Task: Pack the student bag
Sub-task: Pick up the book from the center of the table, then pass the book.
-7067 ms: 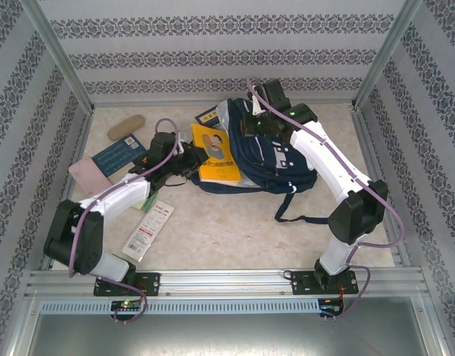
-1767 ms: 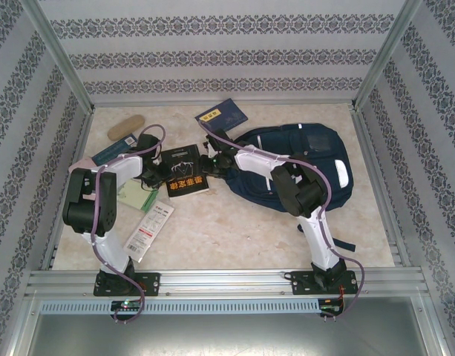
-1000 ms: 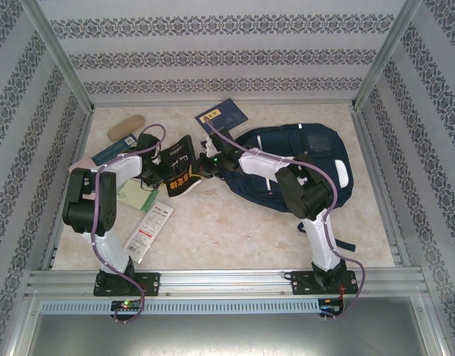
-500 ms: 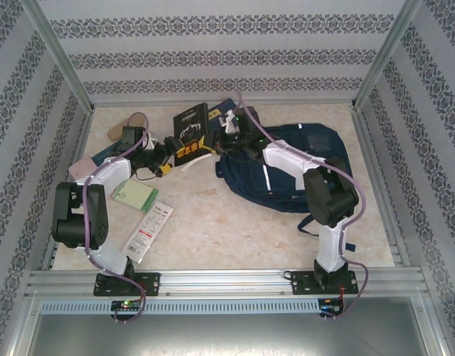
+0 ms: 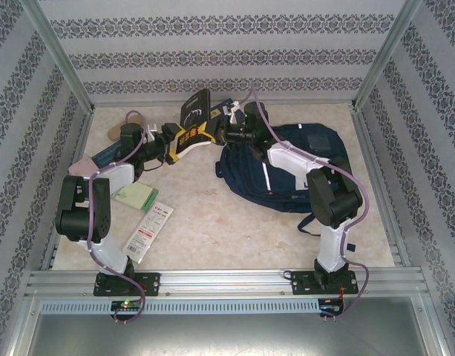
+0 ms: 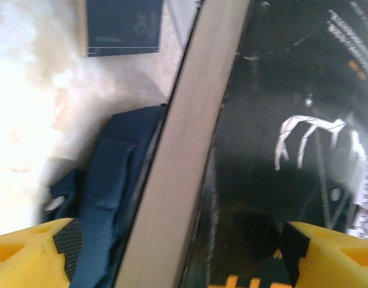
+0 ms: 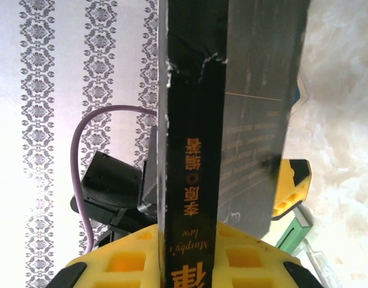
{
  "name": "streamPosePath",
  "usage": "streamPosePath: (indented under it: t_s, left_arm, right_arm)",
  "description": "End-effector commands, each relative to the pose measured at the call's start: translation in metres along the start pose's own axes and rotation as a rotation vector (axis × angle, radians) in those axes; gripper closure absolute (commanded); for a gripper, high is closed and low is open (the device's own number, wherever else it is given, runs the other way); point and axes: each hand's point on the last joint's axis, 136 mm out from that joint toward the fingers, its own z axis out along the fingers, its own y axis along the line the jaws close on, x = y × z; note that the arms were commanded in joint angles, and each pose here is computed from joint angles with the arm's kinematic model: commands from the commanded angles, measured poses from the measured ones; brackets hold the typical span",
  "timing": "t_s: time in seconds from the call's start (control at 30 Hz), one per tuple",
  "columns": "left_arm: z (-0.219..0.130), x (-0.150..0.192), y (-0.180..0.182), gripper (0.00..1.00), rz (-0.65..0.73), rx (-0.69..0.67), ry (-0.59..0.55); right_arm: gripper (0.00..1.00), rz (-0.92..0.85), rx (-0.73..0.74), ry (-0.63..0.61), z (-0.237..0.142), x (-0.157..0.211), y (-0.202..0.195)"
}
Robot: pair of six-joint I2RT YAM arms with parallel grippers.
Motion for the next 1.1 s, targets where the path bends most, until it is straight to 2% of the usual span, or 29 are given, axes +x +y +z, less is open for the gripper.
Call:
streamPosePath:
  t_s: [0.0,0.1,0.2,0.4,0.47,0.5,0.57,0.6,0.63,0.7,0.77,0.83,0.97,1.07]
  left_arm:
    - [-0.003,-0.001,-0.035,0.17,0.029,0.136,0.013]
    - [-0.005,0.001,-0.045,0.18,0.032,0.169,0.024]
    - [-0.008,0.003,-0.056,0.26,0.045,0.198,0.029]
    - [-0.023,-0.003,-0.059,0.54,0.088,0.153,-0.009]
    - [-0.027,-0.004,-0.058,0.72,0.102,0.131,-0.017]
    - [-0.028,-0.003,-0.058,0.80,0.112,0.119,-0.017]
    - [-0.031,0.000,-0.057,0.96,0.135,0.089,-0.013]
    - [-0.032,0.002,-0.055,1.00,0.143,0.075,-0.012]
    - [-0.034,0.003,-0.055,1.00,0.155,0.061,-0.015]
    - [-0.037,0.006,-0.053,1.00,0.176,0.034,-0.016]
    - [-0.041,0.010,-0.054,1.00,0.205,0.018,-0.013]
    - [-0.045,0.013,-0.052,1.00,0.222,-0.004,-0.013]
    - [-0.049,0.020,-0.054,1.00,0.248,-0.009,0.001]
    - [-0.048,0.023,-0.056,1.00,0.244,0.013,0.012]
  right_arm:
    - [1.00,-0.093,-0.110,0.036,0.002,0.007,0.033]
    - [1.00,-0.090,-0.108,0.040,0.003,0.007,0.030]
    - [1.00,-0.084,-0.097,0.042,0.004,0.007,0.024]
    - [1.00,-0.076,-0.063,0.068,0.003,0.013,0.006]
    - [1.00,-0.079,-0.040,0.077,0.001,0.017,0.000]
    - [0.90,-0.079,-0.021,0.076,-0.001,0.017,-0.005]
    - [0.78,-0.089,0.036,0.074,-0.007,0.020,-0.016]
    - [0.70,-0.098,0.071,0.070,-0.010,0.021,-0.021]
    - [0.63,-0.108,0.134,0.062,-0.016,0.021,-0.031]
    - [0.61,-0.143,0.260,0.027,-0.032,0.018,-0.048]
    - [0.51,-0.176,0.395,0.002,-0.052,0.015,-0.065]
    - [0.50,-0.209,0.481,-0.007,-0.068,0.014,-0.075]
    - [0.51,-0.188,0.470,-0.010,-0.078,0.014,-0.080]
    - [0.43,-0.151,0.403,0.014,-0.063,0.021,-0.074]
